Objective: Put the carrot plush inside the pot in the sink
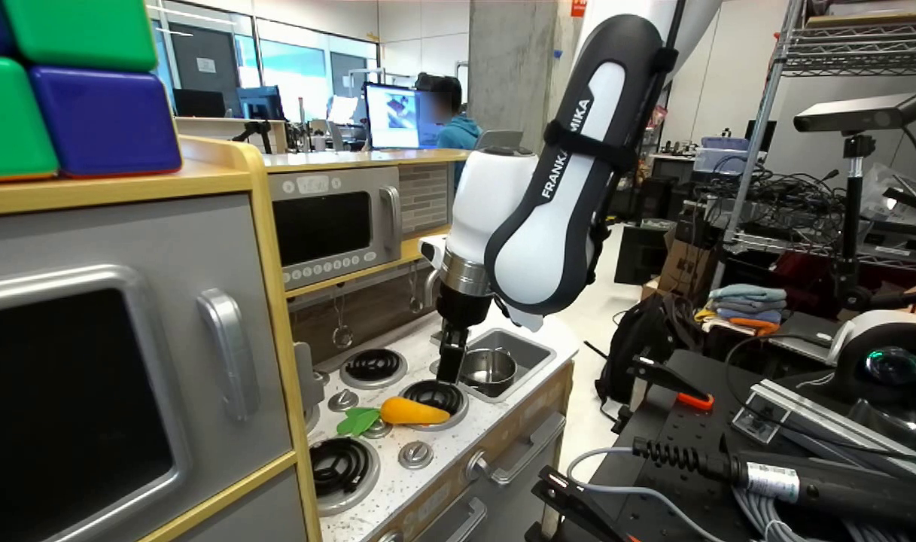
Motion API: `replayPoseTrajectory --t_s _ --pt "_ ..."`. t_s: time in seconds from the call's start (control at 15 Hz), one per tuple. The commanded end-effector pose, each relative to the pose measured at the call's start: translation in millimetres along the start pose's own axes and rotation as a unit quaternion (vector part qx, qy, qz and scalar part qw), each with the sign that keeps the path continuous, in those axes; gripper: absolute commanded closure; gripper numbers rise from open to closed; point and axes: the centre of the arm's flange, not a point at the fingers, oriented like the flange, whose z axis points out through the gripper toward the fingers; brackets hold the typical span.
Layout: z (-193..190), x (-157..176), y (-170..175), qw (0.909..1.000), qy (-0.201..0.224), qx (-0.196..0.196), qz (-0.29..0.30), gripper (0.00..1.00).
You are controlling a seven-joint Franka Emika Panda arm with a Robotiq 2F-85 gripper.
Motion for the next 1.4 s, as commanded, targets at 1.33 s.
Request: replayPoseTrajectory --t_s 1.33 --pt "77 57 -1 0.9984 0.032 -0.041 0.024 0.00"
